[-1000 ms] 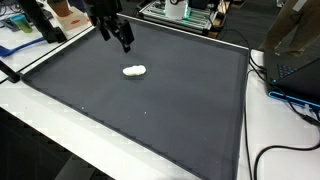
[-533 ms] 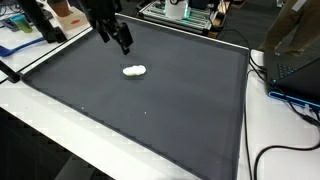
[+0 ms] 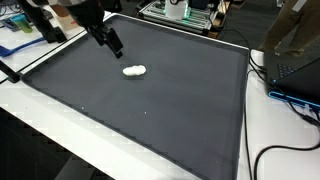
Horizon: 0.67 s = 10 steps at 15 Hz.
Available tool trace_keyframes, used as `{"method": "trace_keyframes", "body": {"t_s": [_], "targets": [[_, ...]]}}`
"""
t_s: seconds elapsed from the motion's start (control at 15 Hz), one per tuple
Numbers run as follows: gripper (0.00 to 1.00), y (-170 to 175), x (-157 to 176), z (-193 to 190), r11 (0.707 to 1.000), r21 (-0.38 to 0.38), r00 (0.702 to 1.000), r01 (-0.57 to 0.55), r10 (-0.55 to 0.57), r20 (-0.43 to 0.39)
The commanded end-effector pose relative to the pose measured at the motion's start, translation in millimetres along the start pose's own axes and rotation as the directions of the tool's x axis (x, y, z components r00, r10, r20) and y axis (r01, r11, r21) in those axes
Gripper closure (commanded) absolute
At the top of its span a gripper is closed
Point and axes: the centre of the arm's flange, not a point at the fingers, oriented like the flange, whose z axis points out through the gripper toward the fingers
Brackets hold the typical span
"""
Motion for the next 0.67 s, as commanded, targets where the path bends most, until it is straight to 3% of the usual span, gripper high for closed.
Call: {"method": "trace_keyframes", "body": {"t_s": [0.0,0.13,0.2,0.4,0.6], "targets": [[0.0,7.9,25.1,0.4,0.997,0.052,0.993,-0.061,0.056,0.107],[0.0,13.5,30.7,1.0,0.992,0.082,0.986,-0.1,0.088,0.143],[0.0,11.3,10.5,2.0,0.998,0.043,0.994,-0.053,0.048,0.098],[0.0,12.4,12.9,1.9,0.998,0.045,0.994,-0.054,0.05,0.099],[0.0,24.1,31.1,5.6,0.992,0.054,0.979,-0.114,0.102,0.178]]}}
